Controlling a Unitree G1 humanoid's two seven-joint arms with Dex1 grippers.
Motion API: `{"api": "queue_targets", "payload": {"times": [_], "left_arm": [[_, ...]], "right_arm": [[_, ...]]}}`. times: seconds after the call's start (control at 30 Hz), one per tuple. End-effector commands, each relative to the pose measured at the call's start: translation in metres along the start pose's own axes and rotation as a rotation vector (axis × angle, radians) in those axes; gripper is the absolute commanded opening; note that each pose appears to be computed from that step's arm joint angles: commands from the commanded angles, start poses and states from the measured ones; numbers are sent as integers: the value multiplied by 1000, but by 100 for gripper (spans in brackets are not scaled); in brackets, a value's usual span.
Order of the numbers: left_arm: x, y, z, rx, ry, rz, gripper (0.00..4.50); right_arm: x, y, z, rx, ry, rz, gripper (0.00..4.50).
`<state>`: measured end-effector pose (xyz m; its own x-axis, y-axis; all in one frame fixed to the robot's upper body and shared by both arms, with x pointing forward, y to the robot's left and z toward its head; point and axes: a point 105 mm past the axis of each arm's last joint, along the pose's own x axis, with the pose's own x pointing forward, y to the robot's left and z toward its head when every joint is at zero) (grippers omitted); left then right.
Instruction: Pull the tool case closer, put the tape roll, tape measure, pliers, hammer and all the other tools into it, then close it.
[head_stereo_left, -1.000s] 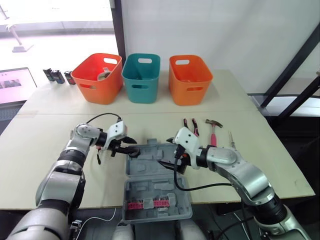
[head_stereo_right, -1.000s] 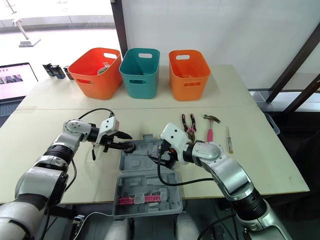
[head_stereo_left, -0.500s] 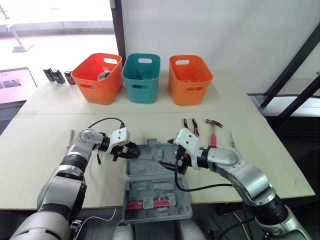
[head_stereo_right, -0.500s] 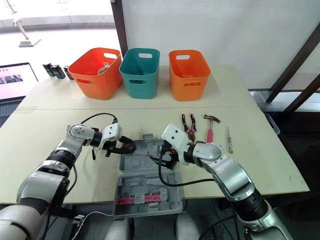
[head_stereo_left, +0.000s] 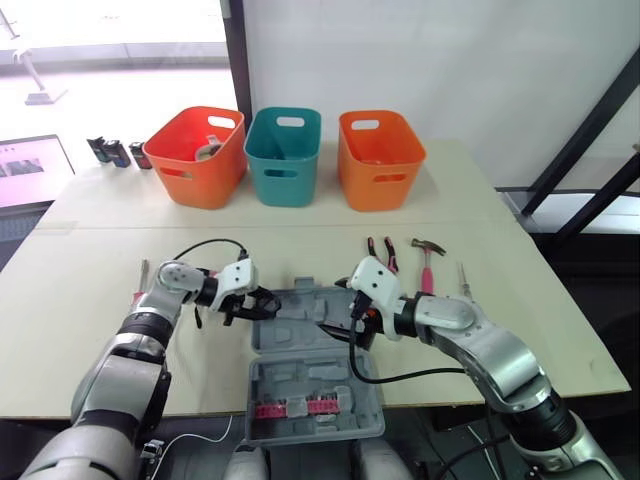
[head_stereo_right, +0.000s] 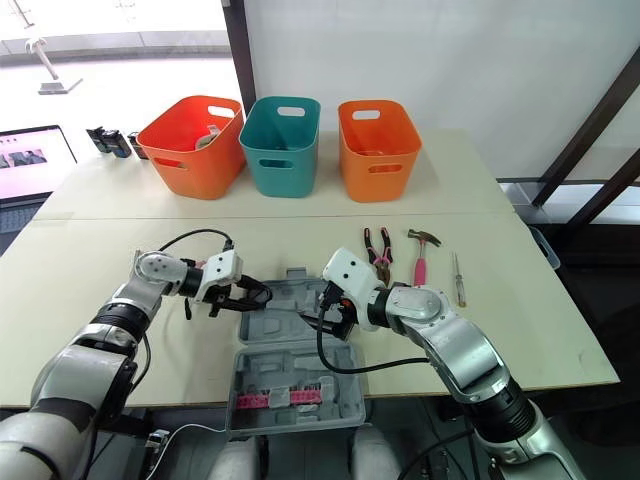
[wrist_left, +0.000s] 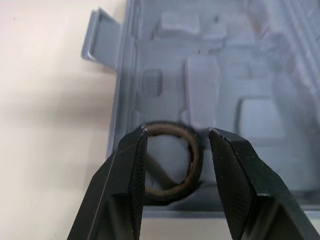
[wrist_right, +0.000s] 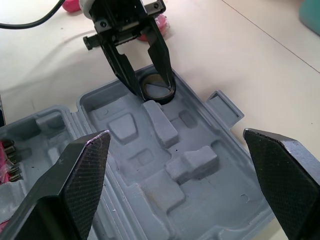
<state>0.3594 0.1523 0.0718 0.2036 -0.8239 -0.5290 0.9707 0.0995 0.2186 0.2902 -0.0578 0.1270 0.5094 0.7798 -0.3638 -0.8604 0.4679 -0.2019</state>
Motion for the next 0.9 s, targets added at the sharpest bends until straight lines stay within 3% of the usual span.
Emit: {"api": "queue_targets", "payload": {"times": [0.03, 0.63, 0.9], "left_arm": [[-13, 10, 17, 26, -50, 22, 205], [-4, 4, -11, 119, 107, 71, 205], [-4, 4, -14, 111, 116, 75, 205]], "right_arm": [[-3, 1, 11, -33, -42, -2, 450], [-4, 0, 14, -35, -49, 1, 450], [-4, 0, 14, -33, -51, 0, 450]]}}
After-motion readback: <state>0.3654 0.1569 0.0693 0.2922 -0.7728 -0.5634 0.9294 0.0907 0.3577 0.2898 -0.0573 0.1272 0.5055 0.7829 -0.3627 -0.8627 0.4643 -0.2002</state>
